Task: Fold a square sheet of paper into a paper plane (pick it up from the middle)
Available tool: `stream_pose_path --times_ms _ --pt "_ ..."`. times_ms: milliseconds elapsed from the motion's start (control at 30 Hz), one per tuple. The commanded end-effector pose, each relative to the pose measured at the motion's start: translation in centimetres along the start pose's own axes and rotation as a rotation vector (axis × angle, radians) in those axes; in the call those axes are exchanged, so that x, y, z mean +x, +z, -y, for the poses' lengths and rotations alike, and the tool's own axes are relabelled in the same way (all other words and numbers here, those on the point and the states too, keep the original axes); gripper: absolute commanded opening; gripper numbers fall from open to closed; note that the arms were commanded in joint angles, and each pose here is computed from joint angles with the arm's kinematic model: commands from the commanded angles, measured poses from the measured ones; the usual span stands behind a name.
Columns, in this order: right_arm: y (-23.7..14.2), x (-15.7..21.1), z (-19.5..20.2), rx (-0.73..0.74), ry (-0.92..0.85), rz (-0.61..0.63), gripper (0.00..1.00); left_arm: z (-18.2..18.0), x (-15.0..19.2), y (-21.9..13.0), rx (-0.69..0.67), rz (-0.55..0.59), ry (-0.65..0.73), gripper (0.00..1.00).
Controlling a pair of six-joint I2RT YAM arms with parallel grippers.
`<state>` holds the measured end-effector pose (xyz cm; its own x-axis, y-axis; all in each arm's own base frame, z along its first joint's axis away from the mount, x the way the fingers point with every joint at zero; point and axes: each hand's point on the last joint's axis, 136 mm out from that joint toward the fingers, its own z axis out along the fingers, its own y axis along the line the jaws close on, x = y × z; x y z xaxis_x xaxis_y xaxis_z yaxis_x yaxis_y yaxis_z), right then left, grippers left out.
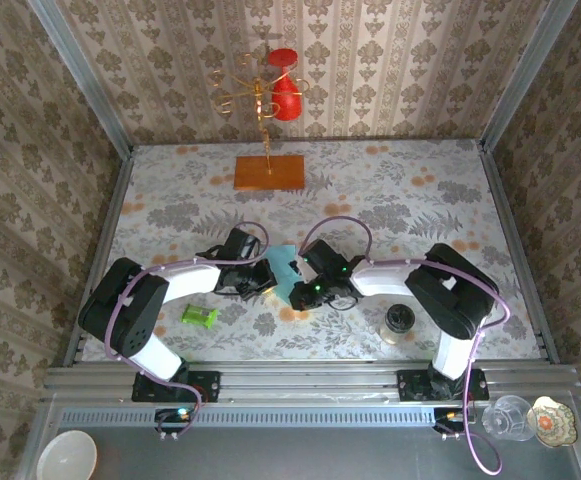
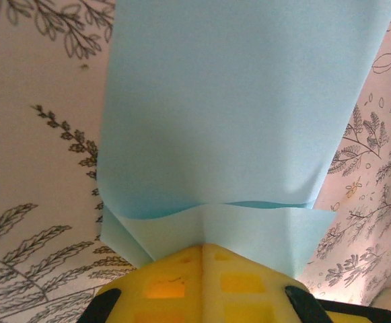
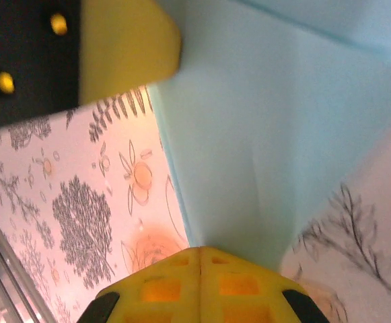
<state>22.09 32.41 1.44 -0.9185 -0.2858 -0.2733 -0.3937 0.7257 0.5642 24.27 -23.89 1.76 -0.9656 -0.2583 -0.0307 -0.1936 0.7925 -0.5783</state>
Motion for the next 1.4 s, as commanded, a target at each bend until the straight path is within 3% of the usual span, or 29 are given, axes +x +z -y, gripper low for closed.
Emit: stream_pose_path --times_ms 0,133,300,400,667,1000,1167,1367 --pt "-0.5 5.5 2.3 0.052 0.044 -0.136 0.03 -4.6 1.2 0.6 -0.154 -0.022 -0.064 0.01" --pt "-2.3 5.0 1.8 0.052 0.007 -0.067 0.04 -4.1 1.2 0.7 -0.133 -0.031 -0.060 0.01" --pt "-5.0 0.5 -1.0 0.028 -0.061 0.100 0.05 -3.3 0.8 0.3 -0.116 -0.019 -0.043 0.01" --pt "-4.6 -1.7 -1.6 0.024 -0.045 0.142 0.05 -2.9 0.7 0.2 -0.103 -0.016 -0.037 0.01" --pt "-0.7 -3.7 -1.2 0.043 0.049 0.101 0.04 -1.9 0.7 0.3 -0.066 -0.018 -0.025 0.01" --pt "1.3 -0.8 2.1 0.158 0.109 -0.009 0.02 -0.3 0.2 -0.5 -0.003 0.009 0.007 0.01" --pt "1.3 0.2 3.5 0.220 0.131 -0.035 0.01 2.8 0.1 -1.7 0.111 0.036 0.107 0.04" --pt "1.5 0.5 3.7 0.226 0.147 -0.046 0.01 3.8 1.0 -1.9 0.152 0.011 0.174 0.05"
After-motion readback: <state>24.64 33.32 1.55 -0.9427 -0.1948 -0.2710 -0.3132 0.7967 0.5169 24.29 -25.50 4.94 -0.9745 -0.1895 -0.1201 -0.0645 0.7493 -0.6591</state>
